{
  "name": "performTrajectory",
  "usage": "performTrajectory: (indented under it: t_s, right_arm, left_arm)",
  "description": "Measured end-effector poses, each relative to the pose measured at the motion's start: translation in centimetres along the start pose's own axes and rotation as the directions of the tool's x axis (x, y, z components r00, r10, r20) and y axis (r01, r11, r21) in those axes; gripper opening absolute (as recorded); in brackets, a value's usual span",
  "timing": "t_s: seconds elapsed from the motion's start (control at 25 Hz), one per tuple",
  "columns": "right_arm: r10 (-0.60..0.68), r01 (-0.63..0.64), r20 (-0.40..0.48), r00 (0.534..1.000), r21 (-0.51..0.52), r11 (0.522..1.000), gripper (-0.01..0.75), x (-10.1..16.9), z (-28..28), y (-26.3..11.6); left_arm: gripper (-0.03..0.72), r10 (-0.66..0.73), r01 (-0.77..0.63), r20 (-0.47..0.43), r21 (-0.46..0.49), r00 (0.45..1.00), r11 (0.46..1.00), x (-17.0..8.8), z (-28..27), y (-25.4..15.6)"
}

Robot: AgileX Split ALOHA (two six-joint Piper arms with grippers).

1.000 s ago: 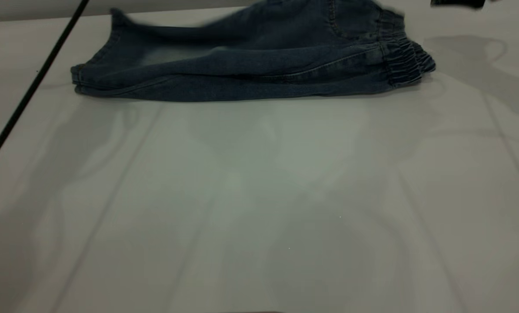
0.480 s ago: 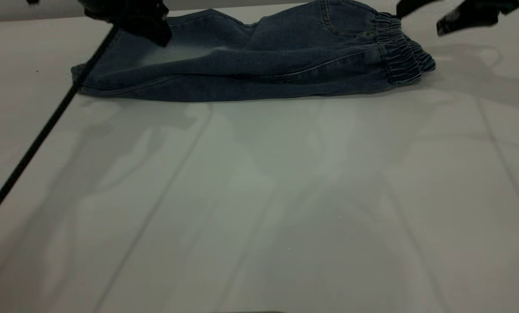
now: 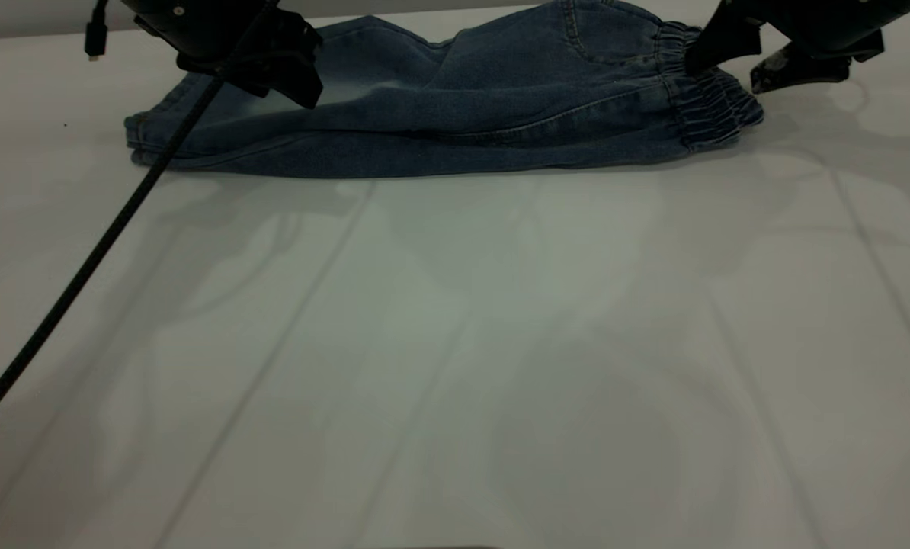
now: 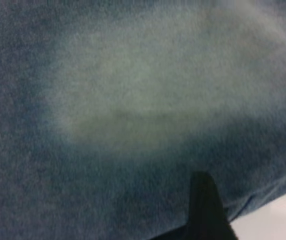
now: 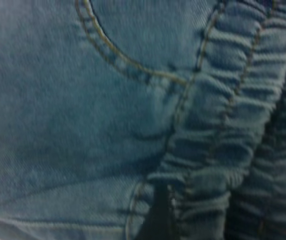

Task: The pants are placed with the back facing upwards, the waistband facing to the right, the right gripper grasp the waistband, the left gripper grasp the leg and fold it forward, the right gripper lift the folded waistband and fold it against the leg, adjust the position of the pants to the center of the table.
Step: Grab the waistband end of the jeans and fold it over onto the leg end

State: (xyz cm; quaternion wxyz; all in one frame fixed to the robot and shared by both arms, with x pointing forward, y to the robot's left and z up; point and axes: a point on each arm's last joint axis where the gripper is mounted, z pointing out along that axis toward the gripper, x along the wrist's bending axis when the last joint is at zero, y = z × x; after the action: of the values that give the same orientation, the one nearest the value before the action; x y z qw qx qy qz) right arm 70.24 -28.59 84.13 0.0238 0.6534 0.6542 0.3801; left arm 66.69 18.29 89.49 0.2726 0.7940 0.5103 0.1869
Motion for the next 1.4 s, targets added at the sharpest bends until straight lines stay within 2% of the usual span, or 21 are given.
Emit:
performTrajectory:
  t_s: [0.44,0.6,0.72,0.88,1.16,1.4]
  right_arm:
    - [0.044,-0.042,-0.079,0.996,0.024,0.999,0.591,-0.6,1.9,-0.8]
    - [0.066,-0.062,-0.123,0.990,0.032,0.998,0.553,-0.2,2.0,-1.0]
    - [0.073,-0.063,-0.180,0.981,0.060,0.996,0.511,0.1,2.2,-1.4]
    - [0.065,-0.046,-0.233,0.970,0.084,0.995,0.497,0.5,2.2,-1.7]
    - [0.065,-0.044,-0.241,0.968,0.091,0.995,0.496,0.6,2.3,-1.9]
    - [0.061,-0.038,-0.249,0.967,0.097,0.995,0.496,0.8,2.4,-2.0]
  left_arm:
    - [0.412,-0.009,0.007,-0.039,-0.047,0.999,0.999,0.2,1.1,0.1]
    - [0.412,0.001,-0.004,-0.048,-0.058,0.999,0.998,-0.3,2.2,-0.1]
    - [0.412,-0.003,-0.001,-0.049,-0.080,0.999,0.997,-0.9,3.3,0.2]
    - [0.412,0.006,-0.013,-0.050,-0.126,0.999,0.992,-2.1,5.4,1.2]
    - [0.412,0.048,-0.049,-0.013,-0.122,0.999,0.991,-4.9,9.5,1.0]
    - [0.412,0.079,-0.076,0.013,-0.142,0.997,0.987,-6.9,10.0,1.7]
